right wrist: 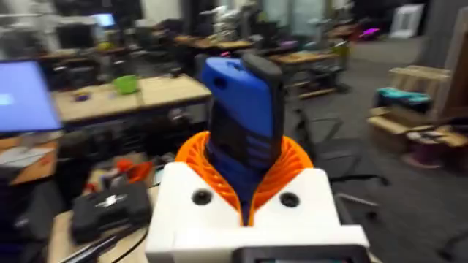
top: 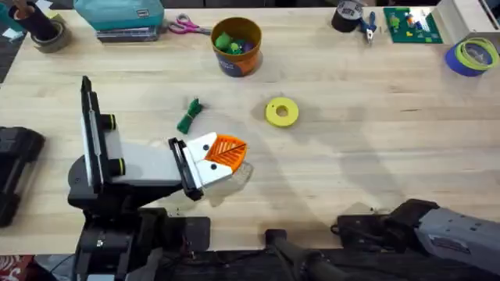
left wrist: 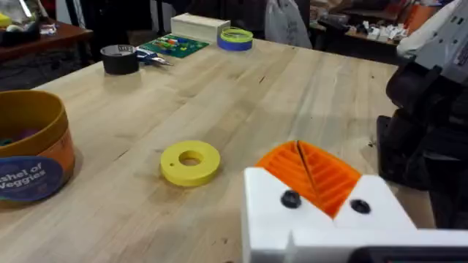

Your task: Pick up the gripper from the table and insert it into the empty holder that is missing its gripper. Then pick up a screw, insert it into the mounting hole, and use the screwdriver to tighten it. Finally, clean up the table by picking up the vegetable and placing it into the bucket.

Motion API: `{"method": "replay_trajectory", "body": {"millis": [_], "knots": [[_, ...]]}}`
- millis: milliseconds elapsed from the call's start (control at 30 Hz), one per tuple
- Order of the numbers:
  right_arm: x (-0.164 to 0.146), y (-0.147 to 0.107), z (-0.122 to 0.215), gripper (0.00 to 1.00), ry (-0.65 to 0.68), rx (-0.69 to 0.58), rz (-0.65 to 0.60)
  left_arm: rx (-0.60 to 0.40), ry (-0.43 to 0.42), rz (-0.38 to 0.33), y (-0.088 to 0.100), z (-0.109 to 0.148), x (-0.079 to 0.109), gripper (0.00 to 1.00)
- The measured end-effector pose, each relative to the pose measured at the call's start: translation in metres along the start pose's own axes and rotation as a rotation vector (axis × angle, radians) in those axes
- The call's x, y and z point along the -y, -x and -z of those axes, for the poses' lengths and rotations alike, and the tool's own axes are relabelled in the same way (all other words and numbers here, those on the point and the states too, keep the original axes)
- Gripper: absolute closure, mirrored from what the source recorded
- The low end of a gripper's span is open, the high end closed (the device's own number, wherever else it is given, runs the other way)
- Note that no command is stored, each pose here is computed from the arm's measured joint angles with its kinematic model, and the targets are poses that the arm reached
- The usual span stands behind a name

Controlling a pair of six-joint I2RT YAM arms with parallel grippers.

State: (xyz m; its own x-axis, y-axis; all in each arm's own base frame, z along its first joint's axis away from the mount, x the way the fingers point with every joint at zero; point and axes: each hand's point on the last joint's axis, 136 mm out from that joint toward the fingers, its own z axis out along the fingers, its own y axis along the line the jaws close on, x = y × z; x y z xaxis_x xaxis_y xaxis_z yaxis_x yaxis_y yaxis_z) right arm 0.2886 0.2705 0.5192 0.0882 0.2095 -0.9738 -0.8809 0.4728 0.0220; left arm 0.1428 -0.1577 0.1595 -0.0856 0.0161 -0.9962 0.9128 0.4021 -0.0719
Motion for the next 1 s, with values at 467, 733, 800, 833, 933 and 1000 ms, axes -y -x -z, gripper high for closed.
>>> {"method": "replay_trajectory", "body": {"millis": [467,733,800,833,933,1000], "knots": [[-0.084,-0.053,-0.004,0.978,0.397,-0.037,-0.128,0.000,0.000,0.000,0.000,0.000,0.000,0.990],[-0.123,-0.052,0.005,0.978,0.567,-0.032,-0.084,0.000,0.000,0.000,0.000,0.000,0.000,0.990],[-0.127,-0.052,0.008,0.978,0.601,-0.032,-0.066,0.000,0.000,0.000,0.000,0.000,0.000,0.990],[-0.130,-0.052,0.010,0.978,0.616,-0.033,-0.061,0.000,0.000,0.000,0.000,0.000,0.000,0.990],[-0.135,-0.054,0.014,0.979,0.658,-0.038,-0.046,0.000,0.000,0.000,0.000,0.000,0.000,0.990],[-0.138,-0.054,0.016,0.979,0.680,-0.038,-0.036,0.000,0.000,0.000,0.000,0.000,0.000,0.990]]}}
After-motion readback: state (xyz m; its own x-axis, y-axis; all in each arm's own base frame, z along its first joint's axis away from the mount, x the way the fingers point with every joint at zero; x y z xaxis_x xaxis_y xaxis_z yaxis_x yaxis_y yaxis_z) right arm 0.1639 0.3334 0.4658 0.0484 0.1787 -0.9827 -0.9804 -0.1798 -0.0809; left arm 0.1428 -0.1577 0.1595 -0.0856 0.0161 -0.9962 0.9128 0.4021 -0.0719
